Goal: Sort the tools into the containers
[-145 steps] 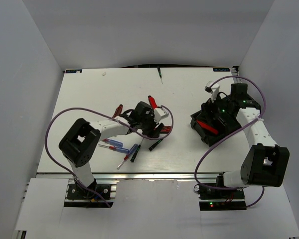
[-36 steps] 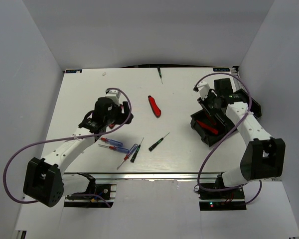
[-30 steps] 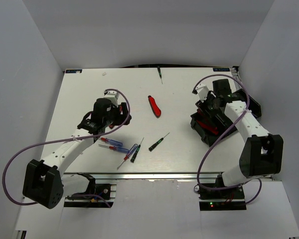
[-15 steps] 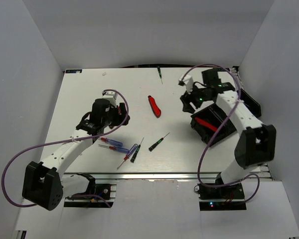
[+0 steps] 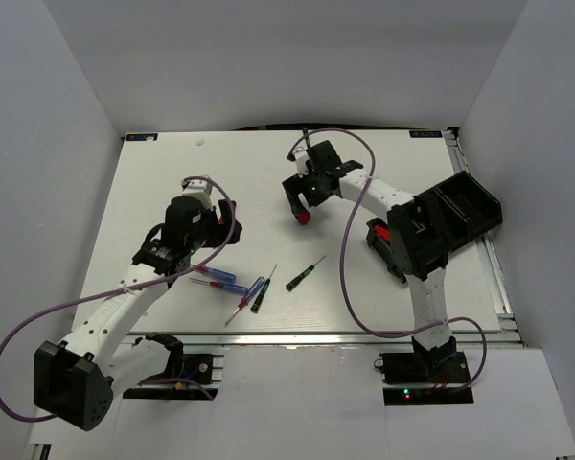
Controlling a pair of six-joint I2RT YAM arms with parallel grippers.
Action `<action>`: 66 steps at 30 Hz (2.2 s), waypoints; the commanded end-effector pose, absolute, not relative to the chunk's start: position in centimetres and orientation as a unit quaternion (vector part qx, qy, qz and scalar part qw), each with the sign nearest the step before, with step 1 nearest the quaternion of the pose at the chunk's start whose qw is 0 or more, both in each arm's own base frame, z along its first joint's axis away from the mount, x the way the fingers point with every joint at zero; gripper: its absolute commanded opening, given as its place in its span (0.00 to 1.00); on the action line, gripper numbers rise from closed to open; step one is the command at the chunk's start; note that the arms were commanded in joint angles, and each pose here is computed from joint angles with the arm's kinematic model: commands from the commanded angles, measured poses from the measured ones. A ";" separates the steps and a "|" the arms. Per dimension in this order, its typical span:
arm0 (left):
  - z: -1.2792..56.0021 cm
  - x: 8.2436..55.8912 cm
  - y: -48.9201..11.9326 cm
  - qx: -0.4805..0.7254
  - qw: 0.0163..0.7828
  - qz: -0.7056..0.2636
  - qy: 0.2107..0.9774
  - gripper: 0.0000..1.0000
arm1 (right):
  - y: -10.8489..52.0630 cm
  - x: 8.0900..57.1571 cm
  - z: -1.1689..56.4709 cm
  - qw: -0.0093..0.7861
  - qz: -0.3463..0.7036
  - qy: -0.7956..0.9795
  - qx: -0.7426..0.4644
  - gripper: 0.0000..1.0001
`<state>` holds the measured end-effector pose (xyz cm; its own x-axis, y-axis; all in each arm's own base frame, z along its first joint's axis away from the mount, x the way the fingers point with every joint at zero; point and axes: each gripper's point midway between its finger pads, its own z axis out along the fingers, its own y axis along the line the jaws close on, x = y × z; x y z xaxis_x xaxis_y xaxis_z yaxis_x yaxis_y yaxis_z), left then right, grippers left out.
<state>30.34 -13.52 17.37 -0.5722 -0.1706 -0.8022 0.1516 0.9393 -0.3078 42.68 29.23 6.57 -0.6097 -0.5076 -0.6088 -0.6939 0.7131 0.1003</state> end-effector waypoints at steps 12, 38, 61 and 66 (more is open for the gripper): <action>16.7 28.6 -11.8 -0.056 0.441 -0.155 0.882 0.84 | 32.5 49.5 4.0 0.354 0.096 0.886 -0.283 0.80; 16.1 30.7 -13.1 -0.034 0.448 -0.168 0.877 0.85 | 30.9 41.3 19.1 0.376 0.243 0.741 -0.501 0.00; 15.7 32.0 -13.3 -0.007 0.466 -0.158 0.871 0.86 | 8.2 32.6 13.1 0.340 0.099 0.809 -0.468 0.00; 15.8 32.1 -13.0 -0.004 0.469 -0.149 0.871 0.87 | 6.1 33.2 11.2 0.321 0.101 0.832 -0.441 0.00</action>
<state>31.62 -13.15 14.61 -0.5930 -0.1522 -0.7907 0.1180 0.9550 -0.2723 31.62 7.01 11.19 -0.4209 -0.6758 -0.6050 -0.8113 0.5788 -0.0821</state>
